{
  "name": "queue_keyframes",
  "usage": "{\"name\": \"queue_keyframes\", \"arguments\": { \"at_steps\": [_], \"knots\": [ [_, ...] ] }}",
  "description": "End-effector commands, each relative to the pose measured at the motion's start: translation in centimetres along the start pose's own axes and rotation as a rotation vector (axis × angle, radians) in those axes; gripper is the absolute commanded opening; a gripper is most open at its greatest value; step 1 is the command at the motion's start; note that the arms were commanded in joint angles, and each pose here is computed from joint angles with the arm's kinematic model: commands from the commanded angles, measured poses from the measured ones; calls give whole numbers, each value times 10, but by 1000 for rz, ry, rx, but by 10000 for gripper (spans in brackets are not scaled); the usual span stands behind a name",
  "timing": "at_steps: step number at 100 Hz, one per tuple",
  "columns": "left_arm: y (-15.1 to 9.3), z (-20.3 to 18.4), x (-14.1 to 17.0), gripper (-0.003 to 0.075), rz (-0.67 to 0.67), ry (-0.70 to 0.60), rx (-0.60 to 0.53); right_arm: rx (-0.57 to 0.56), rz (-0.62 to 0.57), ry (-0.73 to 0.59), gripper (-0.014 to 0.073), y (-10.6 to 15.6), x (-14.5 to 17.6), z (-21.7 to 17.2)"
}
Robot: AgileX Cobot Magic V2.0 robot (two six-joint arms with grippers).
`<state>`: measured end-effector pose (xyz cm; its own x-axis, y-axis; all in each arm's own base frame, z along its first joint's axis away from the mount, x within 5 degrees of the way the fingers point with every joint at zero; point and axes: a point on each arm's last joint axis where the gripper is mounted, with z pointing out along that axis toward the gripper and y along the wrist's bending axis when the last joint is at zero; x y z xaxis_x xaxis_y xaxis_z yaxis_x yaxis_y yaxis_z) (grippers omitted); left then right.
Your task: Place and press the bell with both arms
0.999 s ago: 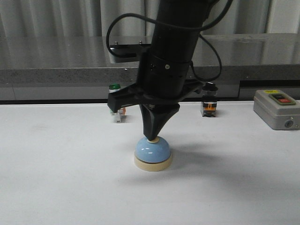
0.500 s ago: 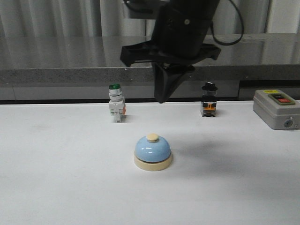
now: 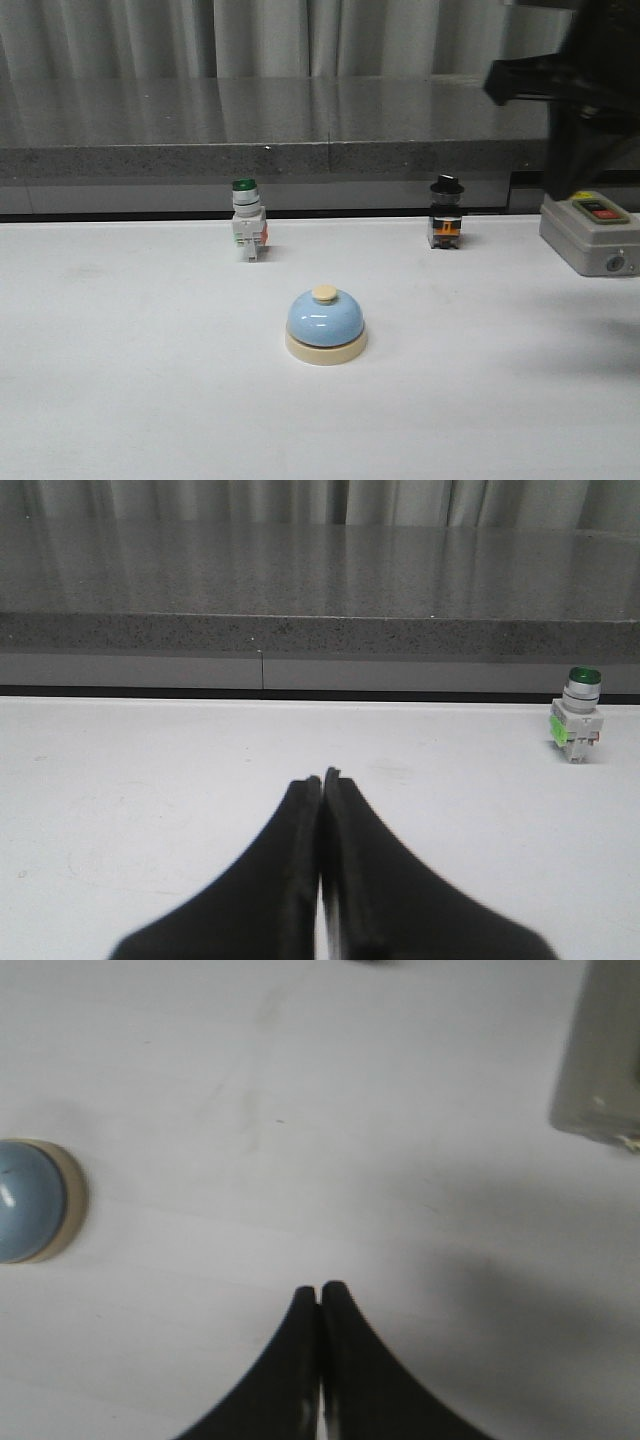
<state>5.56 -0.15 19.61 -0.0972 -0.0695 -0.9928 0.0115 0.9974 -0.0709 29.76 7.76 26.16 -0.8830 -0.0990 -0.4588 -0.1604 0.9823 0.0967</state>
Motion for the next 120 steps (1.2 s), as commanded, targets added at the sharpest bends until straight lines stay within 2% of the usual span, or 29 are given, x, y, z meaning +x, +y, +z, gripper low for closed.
{"name": "queue_keyframes", "arguments": {
  "at_steps": [1,20,34,83,120],
  "knots": [
    [1,1,6,-20,-11,-68,-1,16,57,-115,-60,-17,2,-26],
    [1,1,6,-20,-11,-68,-1,69,146,-149,-60,-45,31,-41],
    [1,1,6,-20,-11,-68,-1,95,187,-176,-60,-55,51,-52],
    [1,1,6,-20,-11,-68,-1,73,190,-415,-60,-42,122,-92],
    [1,1,6,-20,-11,-68,-1,58,163,-751,-60,-34,178,-124]
  ]
}}
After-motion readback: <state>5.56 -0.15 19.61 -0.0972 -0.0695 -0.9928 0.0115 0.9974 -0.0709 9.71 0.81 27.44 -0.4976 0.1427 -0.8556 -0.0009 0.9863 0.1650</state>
